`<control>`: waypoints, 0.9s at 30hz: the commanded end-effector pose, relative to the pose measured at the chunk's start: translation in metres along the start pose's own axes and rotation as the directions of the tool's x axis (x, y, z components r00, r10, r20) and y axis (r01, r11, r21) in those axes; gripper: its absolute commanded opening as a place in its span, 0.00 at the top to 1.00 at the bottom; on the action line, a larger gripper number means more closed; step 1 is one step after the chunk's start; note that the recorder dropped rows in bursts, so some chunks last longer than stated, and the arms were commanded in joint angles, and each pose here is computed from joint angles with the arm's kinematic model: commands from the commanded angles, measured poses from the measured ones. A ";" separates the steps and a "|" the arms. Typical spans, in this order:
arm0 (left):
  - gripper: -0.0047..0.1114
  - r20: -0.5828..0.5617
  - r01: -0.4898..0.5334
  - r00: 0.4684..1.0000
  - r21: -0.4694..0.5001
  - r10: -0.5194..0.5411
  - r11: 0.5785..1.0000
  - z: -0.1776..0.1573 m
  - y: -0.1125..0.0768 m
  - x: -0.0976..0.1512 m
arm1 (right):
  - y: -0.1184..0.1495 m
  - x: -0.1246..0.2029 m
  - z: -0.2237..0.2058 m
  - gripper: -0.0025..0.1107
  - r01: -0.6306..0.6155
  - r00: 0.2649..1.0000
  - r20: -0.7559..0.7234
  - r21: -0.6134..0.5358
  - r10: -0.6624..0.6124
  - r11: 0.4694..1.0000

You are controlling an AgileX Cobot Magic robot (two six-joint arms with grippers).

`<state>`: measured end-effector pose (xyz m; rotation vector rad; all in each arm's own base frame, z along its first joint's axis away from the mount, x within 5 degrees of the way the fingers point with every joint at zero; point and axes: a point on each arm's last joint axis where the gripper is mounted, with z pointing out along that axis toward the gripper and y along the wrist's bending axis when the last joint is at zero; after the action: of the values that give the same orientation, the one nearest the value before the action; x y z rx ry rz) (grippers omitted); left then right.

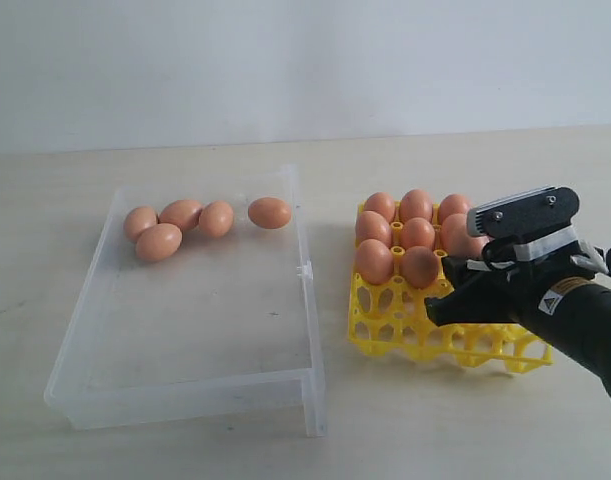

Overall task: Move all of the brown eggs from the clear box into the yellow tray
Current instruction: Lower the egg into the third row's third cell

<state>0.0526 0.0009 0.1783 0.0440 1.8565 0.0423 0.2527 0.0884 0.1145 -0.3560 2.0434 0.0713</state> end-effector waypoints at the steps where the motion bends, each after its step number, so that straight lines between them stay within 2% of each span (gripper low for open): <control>1: 0.96 0.005 -0.004 1.000 -0.004 0.004 1.000 0.000 0.000 -0.002 | -0.001 -0.001 0.004 0.98 0.001 1.000 0.030 0.009 -0.001 1.000; 11: 0.96 0.005 -0.004 1.000 -0.004 0.004 1.000 0.000 0.000 -0.002 | -0.001 0.001 0.012 0.96 0.010 1.000 0.027 0.011 -0.010 1.000; 13: 0.96 0.005 -0.004 1.000 -0.004 0.004 1.000 0.000 0.000 -0.002 | -0.001 -0.001 0.013 0.89 0.007 0.999 0.031 0.013 -0.008 1.000; 18: 0.96 0.005 -0.004 1.000 -0.004 0.004 1.000 0.000 0.000 -0.002 | -0.001 0.000 0.013 0.62 0.007 1.000 0.015 0.012 -0.007 1.000; 21: 0.96 0.005 -0.004 1.000 -0.004 0.004 1.000 0.000 0.000 -0.002 | -0.002 0.001 0.013 0.51 0.020 1.000 0.008 0.026 -0.020 0.999; 27: 0.96 0.005 -0.004 1.000 -0.004 0.004 1.000 0.000 0.000 -0.002 | -0.002 0.002 0.013 0.41 0.052 0.999 -0.009 0.025 -0.052 0.998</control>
<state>0.0526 0.0009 0.1783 0.0440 1.8565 0.0423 0.2619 0.0904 0.1061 -0.3910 2.0390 0.0270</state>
